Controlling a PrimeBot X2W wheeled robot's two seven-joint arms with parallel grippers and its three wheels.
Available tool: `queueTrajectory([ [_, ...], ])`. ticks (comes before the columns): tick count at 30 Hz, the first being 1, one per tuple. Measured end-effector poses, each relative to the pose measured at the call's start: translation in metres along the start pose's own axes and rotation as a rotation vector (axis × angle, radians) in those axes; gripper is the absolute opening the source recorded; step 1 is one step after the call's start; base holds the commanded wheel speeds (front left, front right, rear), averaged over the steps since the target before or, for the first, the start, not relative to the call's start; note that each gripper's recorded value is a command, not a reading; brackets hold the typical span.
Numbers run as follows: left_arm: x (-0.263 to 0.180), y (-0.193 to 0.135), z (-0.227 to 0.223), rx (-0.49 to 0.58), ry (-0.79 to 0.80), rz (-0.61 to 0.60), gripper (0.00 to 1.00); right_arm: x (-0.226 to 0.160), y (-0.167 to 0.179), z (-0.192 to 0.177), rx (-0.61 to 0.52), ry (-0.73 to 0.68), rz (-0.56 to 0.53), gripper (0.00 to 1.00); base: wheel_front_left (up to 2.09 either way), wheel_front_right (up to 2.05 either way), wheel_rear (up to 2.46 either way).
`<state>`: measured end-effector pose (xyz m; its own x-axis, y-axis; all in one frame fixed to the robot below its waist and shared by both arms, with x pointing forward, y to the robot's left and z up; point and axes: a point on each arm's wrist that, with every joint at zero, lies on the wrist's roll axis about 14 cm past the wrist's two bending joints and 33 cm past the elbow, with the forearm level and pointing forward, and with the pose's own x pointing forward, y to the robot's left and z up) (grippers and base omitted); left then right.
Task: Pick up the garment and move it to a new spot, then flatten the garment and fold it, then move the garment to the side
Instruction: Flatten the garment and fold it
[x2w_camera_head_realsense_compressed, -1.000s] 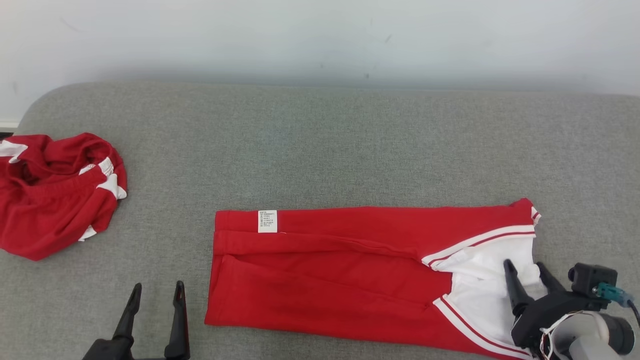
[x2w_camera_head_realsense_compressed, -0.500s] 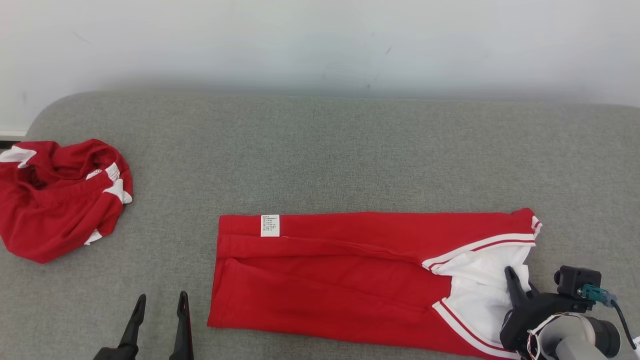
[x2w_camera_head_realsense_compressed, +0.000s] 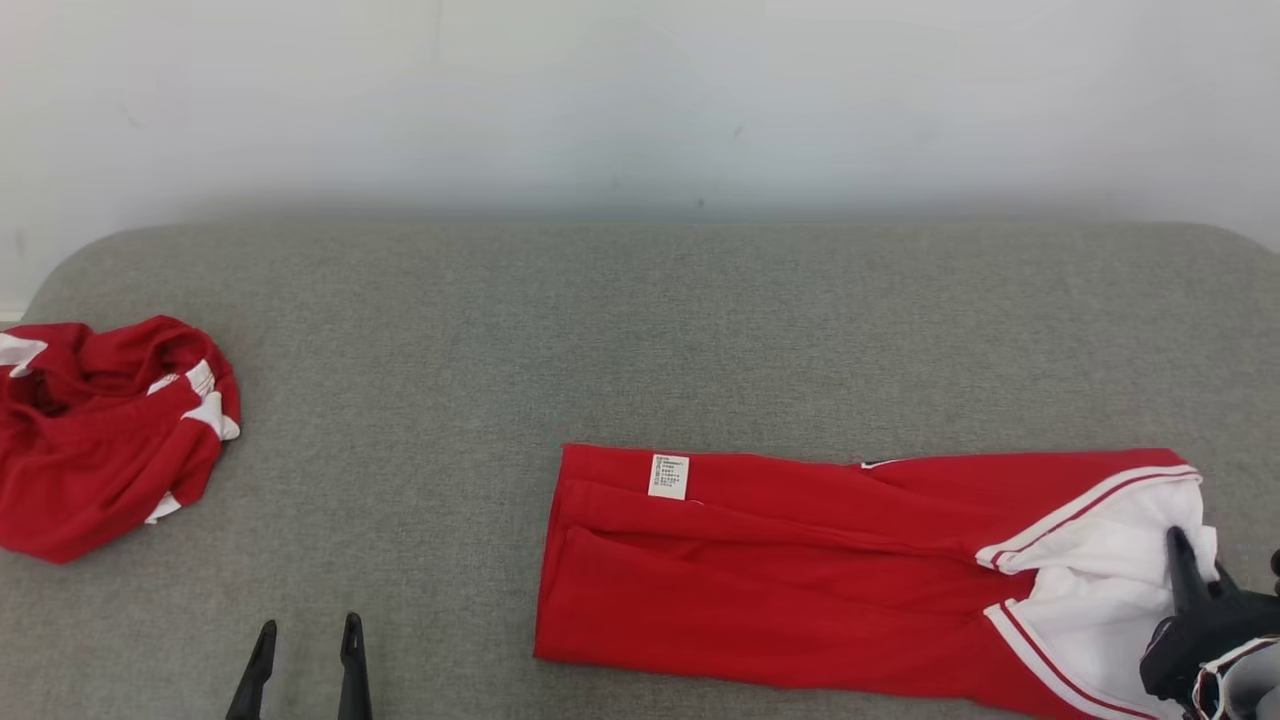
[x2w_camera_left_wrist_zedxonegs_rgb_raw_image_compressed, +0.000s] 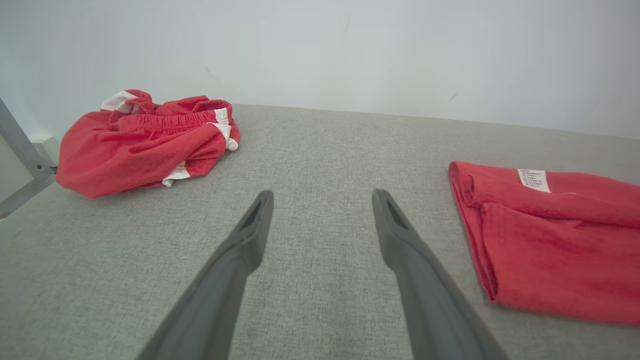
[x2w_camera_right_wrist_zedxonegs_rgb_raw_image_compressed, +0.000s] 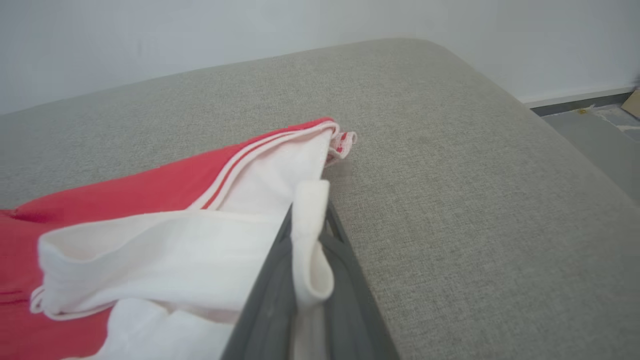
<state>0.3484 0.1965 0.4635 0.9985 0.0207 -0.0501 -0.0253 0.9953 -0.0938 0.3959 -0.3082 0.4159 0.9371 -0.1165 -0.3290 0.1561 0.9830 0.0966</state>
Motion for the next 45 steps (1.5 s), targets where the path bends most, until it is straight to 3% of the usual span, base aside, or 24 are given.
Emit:
queueTrajectory([
  [10,0.004,-0.005,0.002,0.002,-0.006,-0.018,1.0,-0.006,0.048,0.034,0.098,-0.109,0.135,0.0,0.0,0.0,0.0],
  [26,-0.004,0.004,-0.002,-0.013,0.004,0.014,1.0,-0.029,0.229,0.075,0.226,-0.125,0.584,0.0,0.0,0.0,0.0],
  [35,-0.004,0.006,-0.002,-0.025,0.008,0.027,1.0,-0.029,0.299,0.065,0.201,-0.072,0.716,0.0,0.0,0.0,0.0],
  [45,-0.005,0.006,-0.006,-0.04,0.021,0.036,1.0,-0.026,0.342,0.029,0.125,0.014,0.792,0.0,0.0,0.0,0.0],
])
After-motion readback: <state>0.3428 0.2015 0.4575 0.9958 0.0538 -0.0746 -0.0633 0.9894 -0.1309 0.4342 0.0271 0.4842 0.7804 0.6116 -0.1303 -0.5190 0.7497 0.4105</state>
